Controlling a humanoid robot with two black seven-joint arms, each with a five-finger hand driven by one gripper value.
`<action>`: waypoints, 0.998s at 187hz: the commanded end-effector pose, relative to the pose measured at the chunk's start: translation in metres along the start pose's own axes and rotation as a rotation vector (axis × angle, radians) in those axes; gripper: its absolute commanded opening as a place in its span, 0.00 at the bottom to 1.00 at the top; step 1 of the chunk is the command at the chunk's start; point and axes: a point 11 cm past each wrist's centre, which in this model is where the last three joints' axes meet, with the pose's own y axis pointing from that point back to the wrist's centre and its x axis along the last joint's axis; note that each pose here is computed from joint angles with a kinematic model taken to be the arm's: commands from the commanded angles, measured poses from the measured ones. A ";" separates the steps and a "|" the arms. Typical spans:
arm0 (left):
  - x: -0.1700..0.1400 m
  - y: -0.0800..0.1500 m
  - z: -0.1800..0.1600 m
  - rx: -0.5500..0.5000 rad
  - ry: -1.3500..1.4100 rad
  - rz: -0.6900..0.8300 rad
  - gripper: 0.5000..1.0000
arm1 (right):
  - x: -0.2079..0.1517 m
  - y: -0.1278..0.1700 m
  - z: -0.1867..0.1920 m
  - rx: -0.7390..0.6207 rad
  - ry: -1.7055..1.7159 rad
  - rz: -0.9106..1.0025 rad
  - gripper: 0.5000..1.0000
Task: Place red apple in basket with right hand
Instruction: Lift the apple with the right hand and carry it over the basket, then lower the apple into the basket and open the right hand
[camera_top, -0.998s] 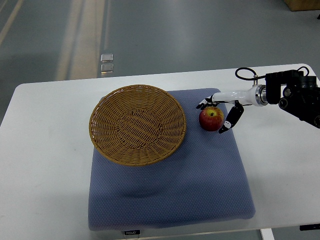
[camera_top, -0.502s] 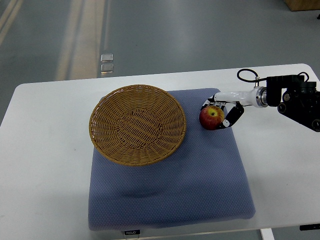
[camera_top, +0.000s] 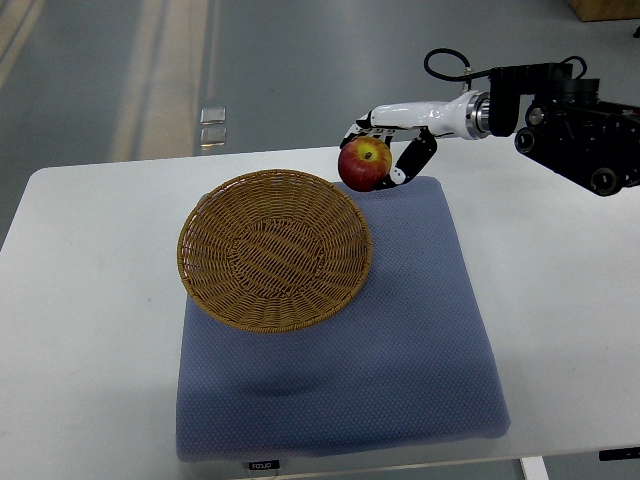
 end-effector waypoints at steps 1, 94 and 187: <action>0.000 0.000 0.000 0.000 0.000 0.000 1.00 | -0.010 -0.024 -0.031 0.062 0.027 -0.040 0.19; 0.000 0.000 0.000 -0.001 0.003 0.000 1.00 | -0.061 -0.085 -0.077 0.098 0.090 -0.154 0.25; -0.001 0.000 0.002 -0.003 -0.001 -0.003 1.00 | -0.070 -0.086 -0.069 0.085 0.088 -0.160 0.84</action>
